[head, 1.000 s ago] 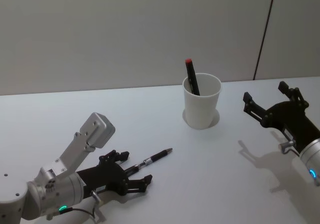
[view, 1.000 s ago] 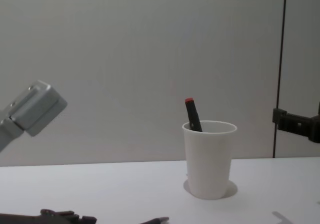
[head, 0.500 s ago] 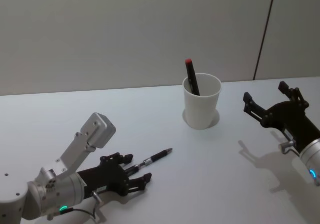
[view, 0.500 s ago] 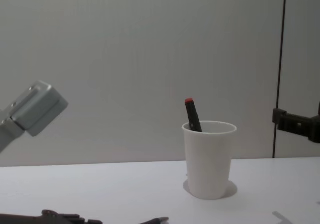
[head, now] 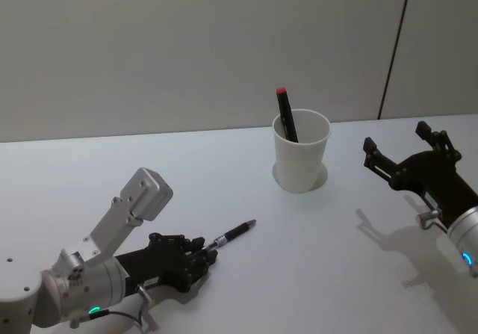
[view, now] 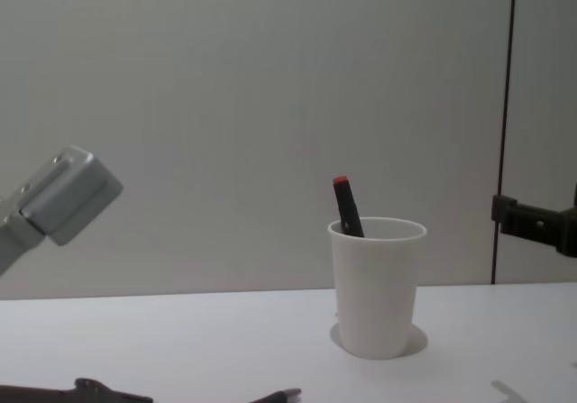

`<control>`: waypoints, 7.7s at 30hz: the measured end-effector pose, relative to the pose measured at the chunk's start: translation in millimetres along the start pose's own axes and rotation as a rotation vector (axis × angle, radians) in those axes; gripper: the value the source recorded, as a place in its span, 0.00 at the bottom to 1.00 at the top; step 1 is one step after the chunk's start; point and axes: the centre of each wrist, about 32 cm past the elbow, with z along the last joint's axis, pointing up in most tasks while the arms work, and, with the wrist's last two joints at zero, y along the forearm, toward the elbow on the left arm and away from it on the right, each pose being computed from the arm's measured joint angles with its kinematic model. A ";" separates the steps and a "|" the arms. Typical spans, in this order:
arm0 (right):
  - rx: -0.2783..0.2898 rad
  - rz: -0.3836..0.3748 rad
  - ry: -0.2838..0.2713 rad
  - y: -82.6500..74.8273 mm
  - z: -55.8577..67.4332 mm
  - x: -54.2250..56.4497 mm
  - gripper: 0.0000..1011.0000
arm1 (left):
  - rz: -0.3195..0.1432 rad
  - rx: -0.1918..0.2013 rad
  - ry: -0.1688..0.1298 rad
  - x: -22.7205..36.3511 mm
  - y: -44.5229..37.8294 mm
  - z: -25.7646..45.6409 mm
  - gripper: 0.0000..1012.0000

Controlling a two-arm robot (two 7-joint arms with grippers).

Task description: Place the pen into the pen holder.

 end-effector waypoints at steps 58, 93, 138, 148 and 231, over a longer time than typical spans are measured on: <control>0.000 0.000 0.000 0.0 0.0 0.0 0.99 | 0.093 -0.506 -0.018 -3.0 14.9 27.0 0.15; 0.000 0.000 0.000 0.0 0.0 0.0 0.99 | -0.145 -0.656 -0.082 -11.6 -44.9 67.6 0.15; 0.020 0.184 0.223 -34.1 12.8 20.4 0.99 | -0.247 -0.643 -0.101 -23.3 -58.8 76.0 0.15; 0.009 0.301 0.378 -48.1 19.7 33.0 0.99 | -0.250 -0.643 -0.101 -23.7 -59.1 76.2 0.15; 0.105 0.451 0.845 -6.6 33.9 4.7 0.99 | -0.250 -0.644 -0.101 -23.7 -59.1 76.2 0.15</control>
